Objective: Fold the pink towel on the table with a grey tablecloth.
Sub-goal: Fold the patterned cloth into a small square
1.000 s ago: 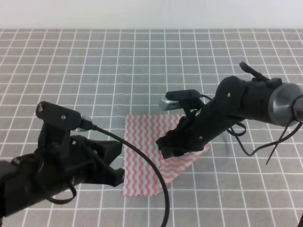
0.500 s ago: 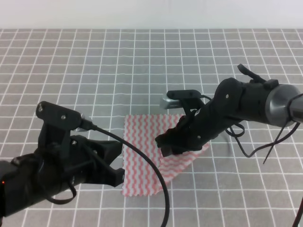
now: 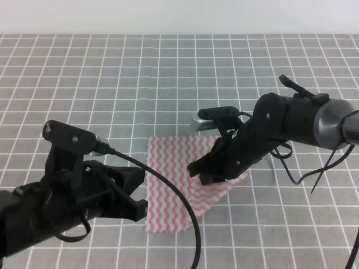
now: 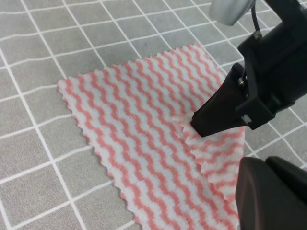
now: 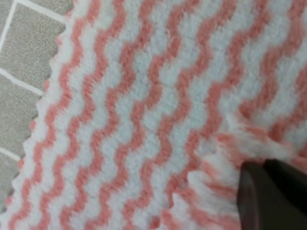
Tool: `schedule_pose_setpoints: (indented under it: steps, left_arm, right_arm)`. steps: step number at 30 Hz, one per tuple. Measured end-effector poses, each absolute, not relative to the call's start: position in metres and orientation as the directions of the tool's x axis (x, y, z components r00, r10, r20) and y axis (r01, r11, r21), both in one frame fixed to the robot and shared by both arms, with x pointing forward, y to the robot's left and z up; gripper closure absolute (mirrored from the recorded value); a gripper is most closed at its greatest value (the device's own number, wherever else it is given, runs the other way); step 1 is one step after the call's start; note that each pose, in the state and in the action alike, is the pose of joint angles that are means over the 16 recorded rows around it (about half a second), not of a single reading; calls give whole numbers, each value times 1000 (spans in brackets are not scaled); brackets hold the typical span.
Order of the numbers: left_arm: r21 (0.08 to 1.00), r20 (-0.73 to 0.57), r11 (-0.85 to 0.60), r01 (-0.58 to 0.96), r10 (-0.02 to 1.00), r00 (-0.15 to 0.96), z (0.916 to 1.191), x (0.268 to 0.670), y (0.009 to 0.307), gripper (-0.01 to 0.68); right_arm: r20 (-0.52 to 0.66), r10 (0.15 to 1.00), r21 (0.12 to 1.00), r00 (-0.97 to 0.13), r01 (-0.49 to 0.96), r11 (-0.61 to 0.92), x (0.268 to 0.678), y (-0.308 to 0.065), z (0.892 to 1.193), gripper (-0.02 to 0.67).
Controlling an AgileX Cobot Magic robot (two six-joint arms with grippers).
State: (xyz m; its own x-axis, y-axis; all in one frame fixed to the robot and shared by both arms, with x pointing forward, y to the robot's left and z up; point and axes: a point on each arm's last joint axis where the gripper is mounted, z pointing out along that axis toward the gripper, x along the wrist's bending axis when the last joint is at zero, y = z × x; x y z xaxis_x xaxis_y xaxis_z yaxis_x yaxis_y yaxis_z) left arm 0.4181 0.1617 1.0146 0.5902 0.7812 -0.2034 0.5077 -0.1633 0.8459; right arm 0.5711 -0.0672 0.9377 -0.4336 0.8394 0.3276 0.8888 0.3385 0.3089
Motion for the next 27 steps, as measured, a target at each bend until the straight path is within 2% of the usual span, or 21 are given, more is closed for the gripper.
schedule_pose_setpoints:
  steps: [5,12,27]
  left_arm:
    - [846,-202,-164,507,781,591,1015,418,162,675]
    - [846,-201,-165,507,782,590,1015,418,162,675]
    - [847,-198,-168,504,780,593,1015,418,162,675]
  right_arm:
    - [321,833,317,-450,880,353,573,-66,945,657]
    - [321,822,340,-470,868,363,578,-63,956,651]
    - [311,820,384,-481,852,354,587,-59,957,381]
